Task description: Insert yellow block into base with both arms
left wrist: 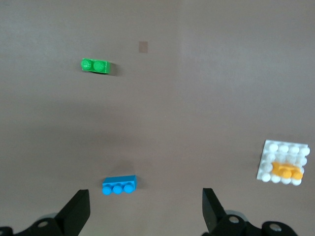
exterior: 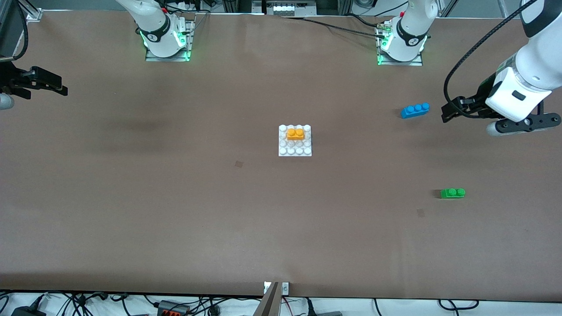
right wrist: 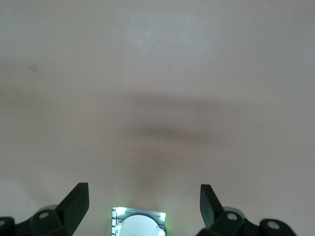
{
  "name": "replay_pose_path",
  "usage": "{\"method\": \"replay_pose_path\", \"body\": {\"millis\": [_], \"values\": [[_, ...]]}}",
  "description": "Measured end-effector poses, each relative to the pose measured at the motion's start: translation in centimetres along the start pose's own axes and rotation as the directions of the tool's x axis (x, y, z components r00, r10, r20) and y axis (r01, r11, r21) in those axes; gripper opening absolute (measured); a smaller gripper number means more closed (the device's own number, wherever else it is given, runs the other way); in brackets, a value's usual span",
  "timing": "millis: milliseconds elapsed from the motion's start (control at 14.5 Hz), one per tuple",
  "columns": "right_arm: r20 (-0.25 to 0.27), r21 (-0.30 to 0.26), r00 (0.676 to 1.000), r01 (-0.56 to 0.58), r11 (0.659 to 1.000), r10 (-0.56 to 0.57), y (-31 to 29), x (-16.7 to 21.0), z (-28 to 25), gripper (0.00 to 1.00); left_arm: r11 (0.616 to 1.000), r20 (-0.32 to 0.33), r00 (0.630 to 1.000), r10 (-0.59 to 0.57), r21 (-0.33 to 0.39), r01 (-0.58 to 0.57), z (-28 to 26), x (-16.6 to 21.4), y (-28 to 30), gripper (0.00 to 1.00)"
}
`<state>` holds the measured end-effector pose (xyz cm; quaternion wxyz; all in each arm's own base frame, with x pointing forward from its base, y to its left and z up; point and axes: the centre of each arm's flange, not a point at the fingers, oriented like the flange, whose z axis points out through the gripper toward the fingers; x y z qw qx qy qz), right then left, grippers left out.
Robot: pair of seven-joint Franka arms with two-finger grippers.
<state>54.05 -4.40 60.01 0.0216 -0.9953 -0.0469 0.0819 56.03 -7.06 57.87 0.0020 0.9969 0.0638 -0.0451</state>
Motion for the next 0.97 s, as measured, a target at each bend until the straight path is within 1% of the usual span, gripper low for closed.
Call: {"method": "replay_pose_path", "body": {"millis": [138, 207, 414, 966], "values": [[0.000, 0.000, 1.000, 0.000, 1.000, 0.000, 0.0, 0.0, 0.0, 1.00, 0.999, 0.011, 0.999, 0.046, 0.003, -0.046, 0.1, -0.1, -0.2, 1.00], [0.000, 0.000, 1.000, 0.000, 1.000, 0.000, 0.0, 0.0, 0.0, 1.00, 0.999, 0.010, 0.999, 0.051, 0.003, -0.051, 0.0, 0.0, -0.4, 1.00], [0.000, 0.000, 1.000, 0.000, 1.000, 0.000, 0.0, 0.0, 0.0, 1.00, 0.998, 0.000, 0.998, 0.056, 0.001, -0.056, -0.6, 0.1, -0.7, 1.00], [0.000, 0.000, 1.000, 0.000, 1.000, 0.000, 0.0, 0.0, 0.0, 1.00, 0.998, 0.012, 0.998, 0.058, 0.002, -0.058, -0.5, 0.1, -1.3, 1.00]]}}
